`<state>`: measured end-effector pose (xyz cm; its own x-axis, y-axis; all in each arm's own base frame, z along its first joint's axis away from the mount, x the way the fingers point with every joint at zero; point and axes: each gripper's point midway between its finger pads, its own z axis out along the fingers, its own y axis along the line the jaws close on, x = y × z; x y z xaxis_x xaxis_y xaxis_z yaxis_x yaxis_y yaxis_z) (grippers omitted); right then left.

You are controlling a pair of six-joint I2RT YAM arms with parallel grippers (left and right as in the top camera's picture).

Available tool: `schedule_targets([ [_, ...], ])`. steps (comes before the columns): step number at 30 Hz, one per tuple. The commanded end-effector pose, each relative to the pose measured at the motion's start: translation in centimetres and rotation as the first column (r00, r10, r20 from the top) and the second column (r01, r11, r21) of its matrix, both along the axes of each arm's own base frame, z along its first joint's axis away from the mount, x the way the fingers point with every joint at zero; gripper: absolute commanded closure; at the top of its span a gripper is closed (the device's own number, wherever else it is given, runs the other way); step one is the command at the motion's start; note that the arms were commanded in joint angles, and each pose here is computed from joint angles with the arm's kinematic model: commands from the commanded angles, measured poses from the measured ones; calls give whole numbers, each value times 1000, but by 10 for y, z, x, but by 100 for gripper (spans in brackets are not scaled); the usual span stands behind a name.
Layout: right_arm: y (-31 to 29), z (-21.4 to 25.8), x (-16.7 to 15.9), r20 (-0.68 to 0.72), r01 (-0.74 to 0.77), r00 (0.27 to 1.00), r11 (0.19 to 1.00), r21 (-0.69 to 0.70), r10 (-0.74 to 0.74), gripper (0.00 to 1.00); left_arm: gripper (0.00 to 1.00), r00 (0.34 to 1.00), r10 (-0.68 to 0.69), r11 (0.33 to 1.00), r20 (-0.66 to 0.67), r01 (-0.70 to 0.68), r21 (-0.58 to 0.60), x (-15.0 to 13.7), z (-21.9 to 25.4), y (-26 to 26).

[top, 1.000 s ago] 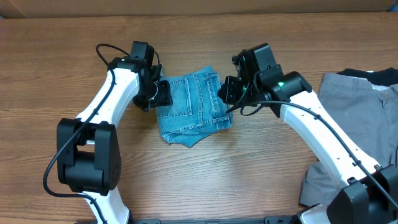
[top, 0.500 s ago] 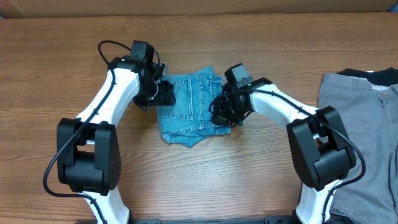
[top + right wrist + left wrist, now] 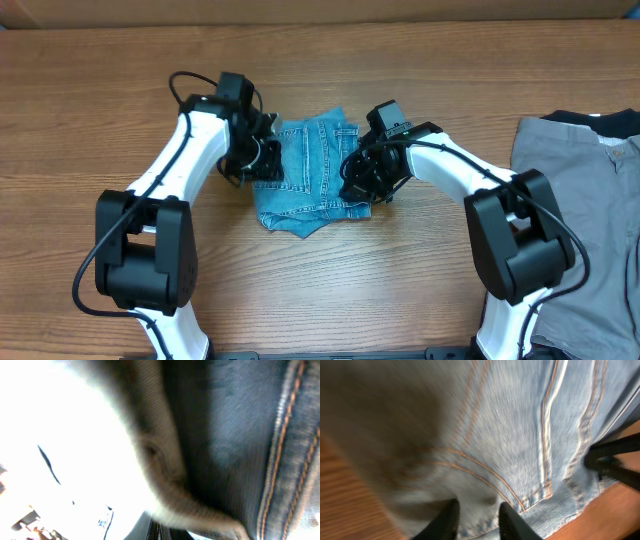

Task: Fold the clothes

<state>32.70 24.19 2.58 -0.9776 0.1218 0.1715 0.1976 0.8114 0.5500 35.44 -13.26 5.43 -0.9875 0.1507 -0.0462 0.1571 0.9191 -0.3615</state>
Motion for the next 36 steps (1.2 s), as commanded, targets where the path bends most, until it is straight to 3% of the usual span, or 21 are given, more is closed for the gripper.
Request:
schedule_targets([
  [1,13,56,16,176,-48,984,997,66,36,94,76,995,-14,1000,-100,14,3,-30,-23,-3],
  [6,23,90,39,336,-65,942,990,128,18,94,77,987,-3,1000,-162,6,19,-61,-58,4],
  [11,32,82,57,400,-72,917,987,141,10,94,74,985,5,1000,-172,-2,21,-74,-77,7],
  [18,2,7,100,393,156,910,987,-28,-132,94,61,985,5,1000,-171,-1,22,-74,-77,7],
  [26,-50,-39,125,310,299,910,954,-34,-274,96,48,985,10,999,-172,-1,50,-75,-78,12],
  [29,-47,-13,121,276,190,937,976,110,-213,96,42,986,9,999,-166,-1,48,-73,-78,12],
  [32,-41,19,112,270,114,948,972,205,-168,96,43,988,14,999,-153,-7,42,-68,-76,12],
  [36,-35,67,96,339,18,936,973,232,-98,96,46,992,34,999,-118,-33,13,-45,-58,12],
])
